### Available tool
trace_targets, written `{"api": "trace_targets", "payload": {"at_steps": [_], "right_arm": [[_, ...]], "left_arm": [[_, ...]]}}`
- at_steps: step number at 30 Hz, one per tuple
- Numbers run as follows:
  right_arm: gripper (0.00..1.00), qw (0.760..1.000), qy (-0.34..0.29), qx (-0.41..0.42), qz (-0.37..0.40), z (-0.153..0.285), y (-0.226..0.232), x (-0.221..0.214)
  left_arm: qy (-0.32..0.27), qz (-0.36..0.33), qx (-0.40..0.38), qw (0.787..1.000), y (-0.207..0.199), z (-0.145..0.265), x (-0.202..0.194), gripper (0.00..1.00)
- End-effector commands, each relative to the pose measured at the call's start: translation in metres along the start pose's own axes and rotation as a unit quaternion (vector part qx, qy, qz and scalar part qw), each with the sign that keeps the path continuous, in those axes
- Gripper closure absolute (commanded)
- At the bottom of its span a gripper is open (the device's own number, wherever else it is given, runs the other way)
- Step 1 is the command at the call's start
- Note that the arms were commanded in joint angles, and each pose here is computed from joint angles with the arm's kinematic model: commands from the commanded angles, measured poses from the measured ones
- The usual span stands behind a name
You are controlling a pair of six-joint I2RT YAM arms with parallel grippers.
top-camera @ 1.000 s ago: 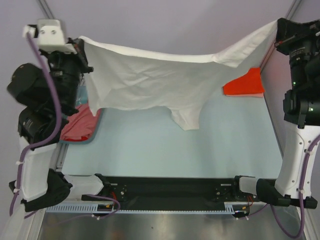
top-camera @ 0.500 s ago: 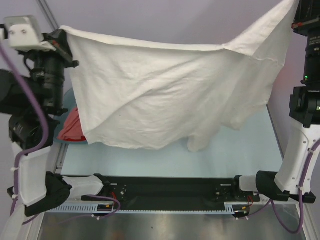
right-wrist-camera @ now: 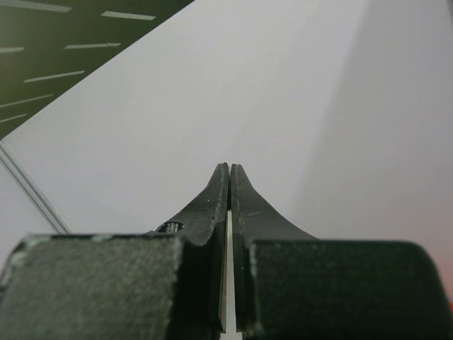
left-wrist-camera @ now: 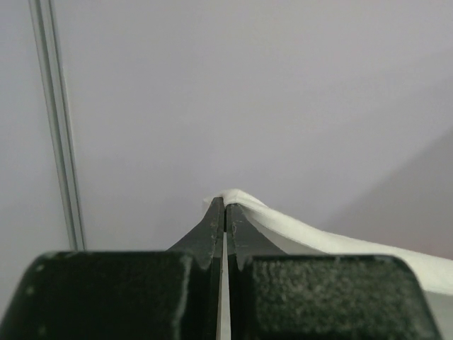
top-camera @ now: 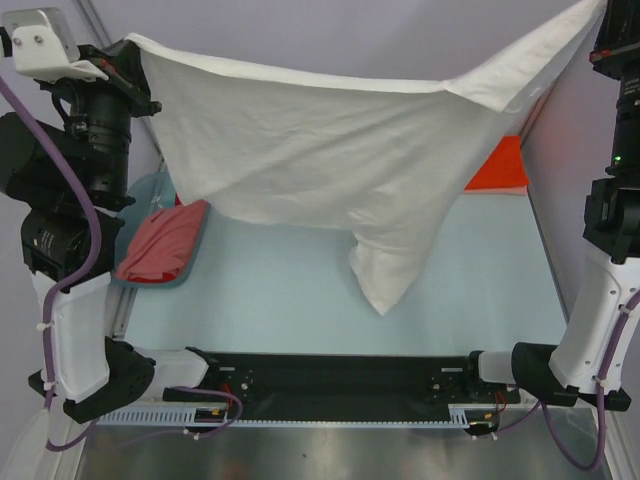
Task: Fold and stack the t-shirts
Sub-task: Flatten the tshirt out
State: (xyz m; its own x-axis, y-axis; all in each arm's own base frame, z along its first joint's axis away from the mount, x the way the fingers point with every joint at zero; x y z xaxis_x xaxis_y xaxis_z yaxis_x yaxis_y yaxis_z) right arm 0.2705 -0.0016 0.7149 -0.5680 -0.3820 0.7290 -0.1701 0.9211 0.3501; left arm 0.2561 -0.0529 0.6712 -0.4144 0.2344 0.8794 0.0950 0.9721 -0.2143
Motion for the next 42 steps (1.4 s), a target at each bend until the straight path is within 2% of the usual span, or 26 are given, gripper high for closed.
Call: {"api": "trace_targets", "payload": {"at_steps": [1,4,6,7,10,11,13,15,17,18,19,20,21,24,25,26,29,30,32,34,35,37,38,39,40,42], "right_arm": [[1.00,1.000,-0.012,-0.003,0.022,0.007,0.001,0.014],[1.00,0.997,-0.071,-0.015,0.030,0.035,0.006,0.054],[1.00,0.996,-0.077,-0.028,0.025,0.027,-0.001,0.049],[1.00,0.997,-0.071,-0.027,0.019,0.019,-0.003,0.042],[1.00,0.999,-0.031,-0.003,-0.007,-0.004,0.002,0.019],[1.00,1.000,-0.022,0.001,-0.006,-0.001,0.005,0.020],[1.00,0.998,-0.057,0.016,0.014,0.024,0.021,0.057],[1.00,0.996,-0.082,-0.011,0.021,0.030,0.010,0.061],[1.00,0.994,-0.105,-0.013,0.018,0.030,0.009,0.067],[1.00,0.996,-0.089,-0.014,0.016,0.020,0.004,0.054],[1.00,0.996,-0.084,-0.008,0.012,0.014,0.007,0.052],[1.00,0.999,-0.042,-0.017,0.006,-0.005,-0.005,0.019],[1.00,1.000,-0.027,-0.003,0.003,-0.007,0.000,0.015],[1.00,0.998,-0.057,0.008,0.019,0.012,0.013,0.046],[1.00,0.998,-0.051,-0.007,0.022,0.012,0.003,0.034],[1.00,0.996,-0.086,-0.007,0.022,0.015,0.005,0.051],[1.00,0.996,-0.074,-0.025,0.031,0.000,-0.006,0.038],[1.00,0.999,-0.041,-0.022,0.028,-0.017,-0.011,0.014],[1.00,0.999,-0.025,-0.007,0.027,-0.011,-0.002,0.019],[1.00,0.998,-0.053,0.001,0.043,0.014,0.009,0.047],[1.00,0.995,-0.084,0.000,0.046,0.018,0.010,0.058],[1.00,0.993,-0.093,-0.042,0.052,0.016,-0.012,0.047],[1.00,0.994,-0.082,-0.049,0.052,0.010,-0.017,0.038],[1.00,0.995,-0.076,-0.038,0.052,0.004,-0.013,0.038],[1.00,0.997,-0.035,-0.044,0.046,-0.009,-0.022,0.012],[1.00,0.999,-0.035,-0.006,0.038,-0.005,-0.002,0.024]], "left_arm": [[-0.054,0.074,-0.031,0.995,0.003,0.031,0.047,1.00],[-0.115,0.087,-0.022,0.989,0.023,0.065,0.086,1.00],[-0.121,0.077,-0.023,0.989,0.021,0.059,0.089,0.99],[-0.088,0.055,-0.029,0.994,0.005,0.029,0.062,1.00],[-0.058,0.055,-0.041,0.996,-0.008,0.011,0.044,1.00],[-0.069,0.071,-0.052,0.994,-0.006,0.025,0.059,1.00],[-0.080,0.084,-0.051,0.992,0.005,0.049,0.075,1.00],[-0.156,0.117,-0.040,0.980,0.028,0.088,0.117,1.00],[-0.153,0.095,-0.031,0.983,0.027,0.079,0.108,0.99],[-0.092,0.065,-0.017,0.993,0.015,0.042,0.066,1.00],[-0.068,0.045,-0.023,0.996,0.007,0.030,0.054,1.00],[-0.063,0.041,-0.031,0.997,0.002,0.023,0.054,1.00],[-0.059,0.047,-0.045,0.996,-0.004,0.022,0.050,1.00],[-0.098,0.090,-0.056,0.990,0.003,0.048,0.079,1.00],[-0.102,0.087,-0.046,0.990,0.006,0.048,0.077,1.00],[-0.126,0.085,-0.041,0.988,0.009,0.048,0.087,1.00],[-0.091,0.033,-0.019,0.995,0.000,0.010,0.062,1.00],[-0.084,0.041,-0.024,0.995,-0.004,0.004,0.055,1.00],[-0.080,0.070,-0.041,0.994,-0.005,0.018,0.063,1.00],[-0.081,0.084,-0.043,0.992,-0.002,0.028,0.060,1.00],[-0.132,0.106,-0.042,0.985,0.008,0.047,0.090,1.00],[-0.142,0.091,-0.025,0.985,0.013,0.045,0.091,1.00],[-0.093,0.062,-0.015,0.994,0.004,0.015,0.057,1.00],[-0.075,0.047,-0.021,0.996,-0.002,0.005,0.047,1.00],[-0.083,0.051,-0.030,0.995,-0.005,0.007,0.061,1.00],[-0.081,0.079,-0.049,0.992,-0.008,0.017,0.064,1.00]]}}
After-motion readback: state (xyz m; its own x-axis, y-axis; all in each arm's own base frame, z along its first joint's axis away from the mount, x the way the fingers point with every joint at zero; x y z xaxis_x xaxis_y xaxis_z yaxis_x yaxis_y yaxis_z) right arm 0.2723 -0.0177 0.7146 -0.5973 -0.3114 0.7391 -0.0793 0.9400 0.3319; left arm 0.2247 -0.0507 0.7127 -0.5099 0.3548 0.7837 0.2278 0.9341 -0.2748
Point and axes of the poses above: each gripper's point midway between its finger pads, its own z axis back along the fingers, its own y axis along the line the jaws close on, x = y × z, the point moved 1 cm from there along z, back along the fingers, and after that the axes turned 7 degrees about z, right-handed, at the moved point
